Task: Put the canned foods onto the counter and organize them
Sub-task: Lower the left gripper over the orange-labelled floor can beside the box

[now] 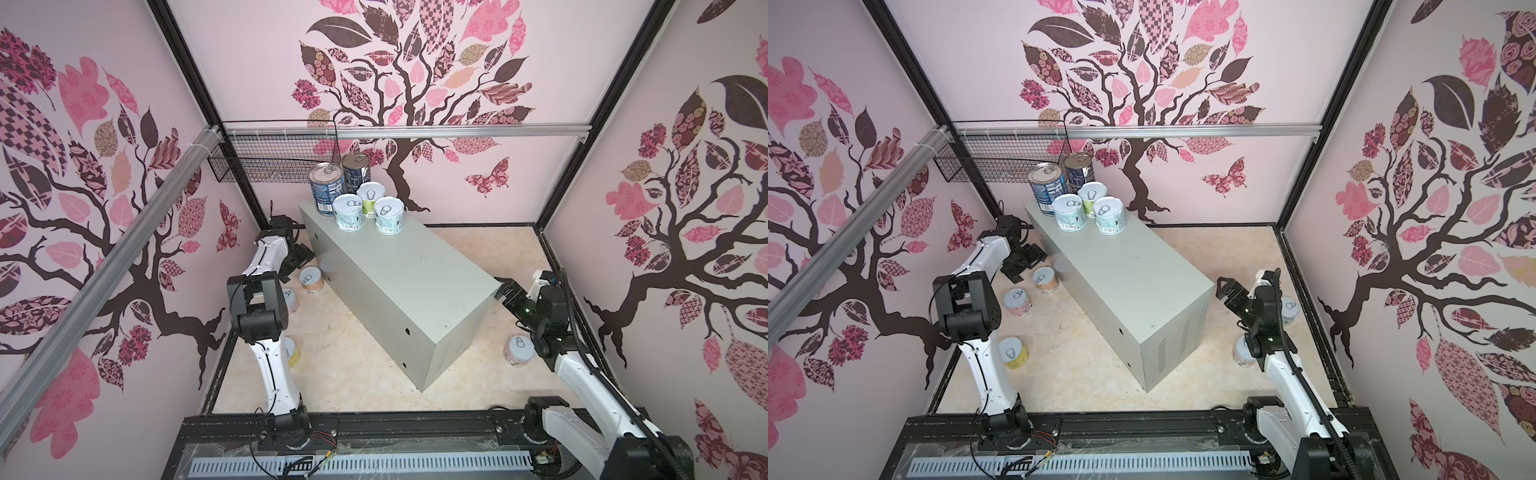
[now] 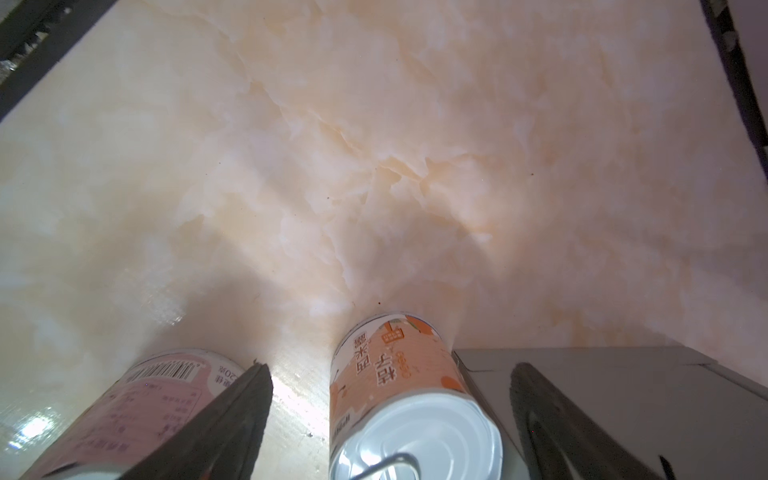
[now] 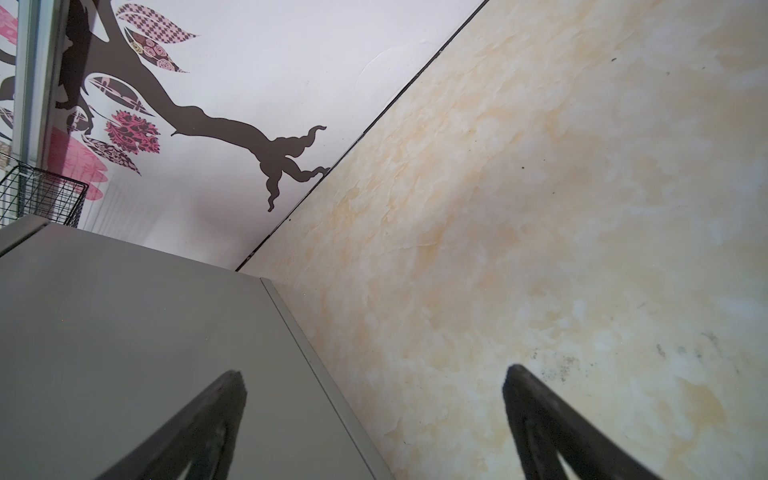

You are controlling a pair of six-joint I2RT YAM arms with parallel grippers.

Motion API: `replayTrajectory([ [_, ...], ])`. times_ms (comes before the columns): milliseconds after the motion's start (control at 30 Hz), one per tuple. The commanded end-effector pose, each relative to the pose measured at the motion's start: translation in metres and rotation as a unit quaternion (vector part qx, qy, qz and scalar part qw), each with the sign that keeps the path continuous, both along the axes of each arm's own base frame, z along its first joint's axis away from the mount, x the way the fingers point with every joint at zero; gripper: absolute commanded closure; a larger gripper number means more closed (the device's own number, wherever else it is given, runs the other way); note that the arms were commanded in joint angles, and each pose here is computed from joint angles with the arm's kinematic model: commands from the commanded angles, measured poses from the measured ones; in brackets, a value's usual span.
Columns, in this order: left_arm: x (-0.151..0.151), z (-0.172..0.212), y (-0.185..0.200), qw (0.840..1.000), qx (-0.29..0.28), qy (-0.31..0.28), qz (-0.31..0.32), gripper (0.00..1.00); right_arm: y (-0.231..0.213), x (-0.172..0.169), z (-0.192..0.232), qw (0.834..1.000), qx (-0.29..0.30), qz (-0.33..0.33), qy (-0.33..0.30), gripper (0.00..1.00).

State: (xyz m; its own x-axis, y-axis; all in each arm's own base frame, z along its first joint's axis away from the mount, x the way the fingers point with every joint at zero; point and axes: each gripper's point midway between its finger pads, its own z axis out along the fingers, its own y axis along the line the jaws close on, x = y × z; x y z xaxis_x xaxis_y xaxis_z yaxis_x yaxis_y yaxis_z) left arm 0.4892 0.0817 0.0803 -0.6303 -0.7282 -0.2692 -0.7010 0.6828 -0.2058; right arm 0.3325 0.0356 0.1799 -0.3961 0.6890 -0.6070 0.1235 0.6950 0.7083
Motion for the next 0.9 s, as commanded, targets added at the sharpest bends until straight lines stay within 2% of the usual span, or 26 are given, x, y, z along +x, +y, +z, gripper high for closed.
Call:
replayTrajectory([
  [0,0.016,0.004,-0.008,1.000,-0.017,-0.019,-0.009,0.07,0.000,0.003,0.004,1.000,0.000,0.001,-0.009,0.00],
  [200,0.012,-0.008,-0.015,0.999,-0.036,-0.009,-0.014,0.07,-0.001,0.004,0.004,1.000,0.000,0.000,-0.010,0.00],
  [500,0.004,-0.002,-0.028,0.998,-0.054,-0.020,-0.030,0.10,-0.001,0.004,0.005,1.000,-0.001,0.001,-0.014,0.00],
  [867,-0.026,-0.006,-0.037,0.998,-0.053,-0.013,-0.043,0.13,0.000,0.000,0.008,1.000,-0.003,0.002,-0.019,0.00],
])
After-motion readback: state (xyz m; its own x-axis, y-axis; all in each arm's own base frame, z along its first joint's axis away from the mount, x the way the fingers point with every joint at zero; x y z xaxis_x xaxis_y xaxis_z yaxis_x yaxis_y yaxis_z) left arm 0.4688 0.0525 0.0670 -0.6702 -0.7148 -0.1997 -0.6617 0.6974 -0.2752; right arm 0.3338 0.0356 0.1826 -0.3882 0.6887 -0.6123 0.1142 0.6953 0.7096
